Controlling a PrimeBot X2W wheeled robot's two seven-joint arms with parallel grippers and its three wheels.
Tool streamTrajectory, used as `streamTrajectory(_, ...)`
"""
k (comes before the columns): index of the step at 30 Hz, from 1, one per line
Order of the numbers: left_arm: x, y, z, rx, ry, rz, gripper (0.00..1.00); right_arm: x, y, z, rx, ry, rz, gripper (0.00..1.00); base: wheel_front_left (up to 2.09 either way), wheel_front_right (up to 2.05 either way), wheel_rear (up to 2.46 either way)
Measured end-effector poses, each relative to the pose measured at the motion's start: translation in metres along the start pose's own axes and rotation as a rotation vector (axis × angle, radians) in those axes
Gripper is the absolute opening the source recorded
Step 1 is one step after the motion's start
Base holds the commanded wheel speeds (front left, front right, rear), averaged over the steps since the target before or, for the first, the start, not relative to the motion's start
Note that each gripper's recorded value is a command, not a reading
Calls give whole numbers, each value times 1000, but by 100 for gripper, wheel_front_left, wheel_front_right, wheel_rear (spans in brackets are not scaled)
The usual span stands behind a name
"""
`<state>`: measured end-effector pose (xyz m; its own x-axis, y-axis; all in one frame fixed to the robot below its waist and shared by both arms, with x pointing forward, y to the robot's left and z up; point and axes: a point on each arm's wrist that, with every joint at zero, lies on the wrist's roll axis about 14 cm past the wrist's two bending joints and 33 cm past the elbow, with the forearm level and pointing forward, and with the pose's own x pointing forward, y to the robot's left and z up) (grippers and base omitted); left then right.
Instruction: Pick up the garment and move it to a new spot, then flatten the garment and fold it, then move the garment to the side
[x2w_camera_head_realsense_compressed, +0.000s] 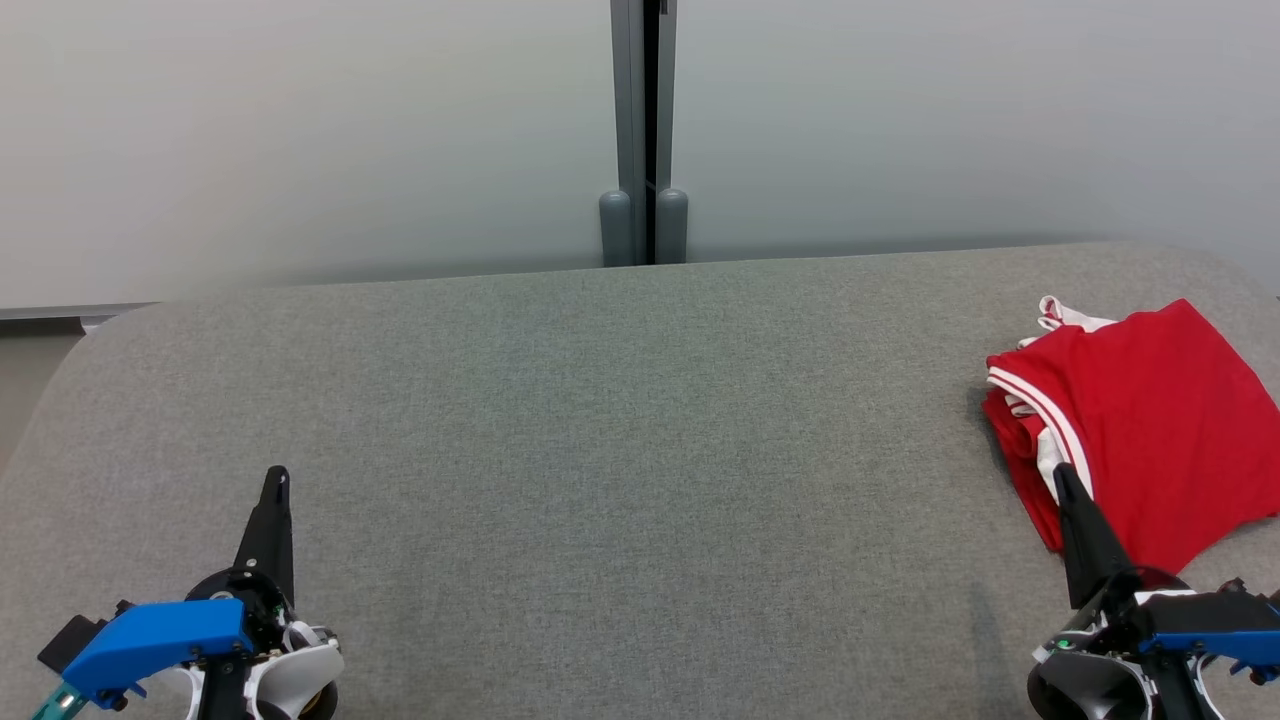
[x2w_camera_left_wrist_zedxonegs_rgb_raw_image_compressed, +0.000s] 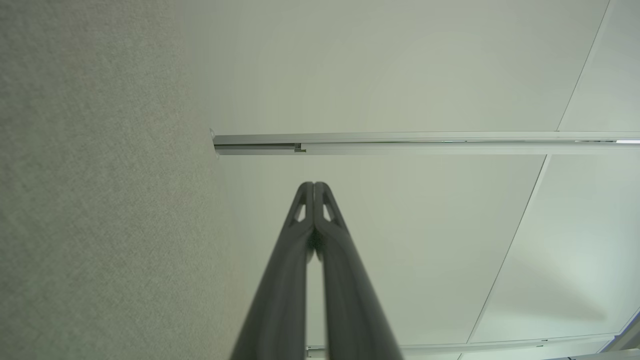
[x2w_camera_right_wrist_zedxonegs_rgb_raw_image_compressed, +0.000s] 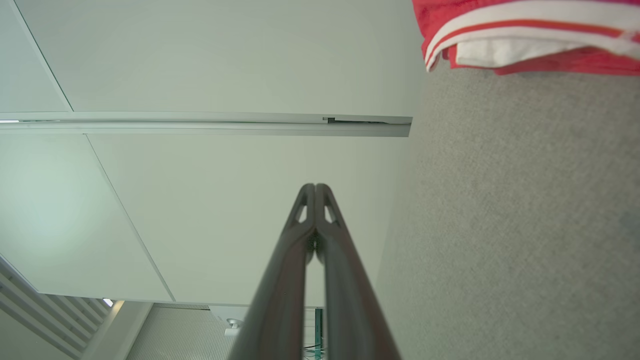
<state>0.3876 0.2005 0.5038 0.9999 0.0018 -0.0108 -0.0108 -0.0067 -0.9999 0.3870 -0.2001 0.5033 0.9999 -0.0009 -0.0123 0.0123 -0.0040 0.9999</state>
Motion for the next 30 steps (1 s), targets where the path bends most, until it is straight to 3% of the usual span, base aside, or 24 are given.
streamTrajectory(30, 0, 0, 0, 0, -1, -1, 0, 0, 0, 0, -2, 0, 0, 0, 0, 0, 0)
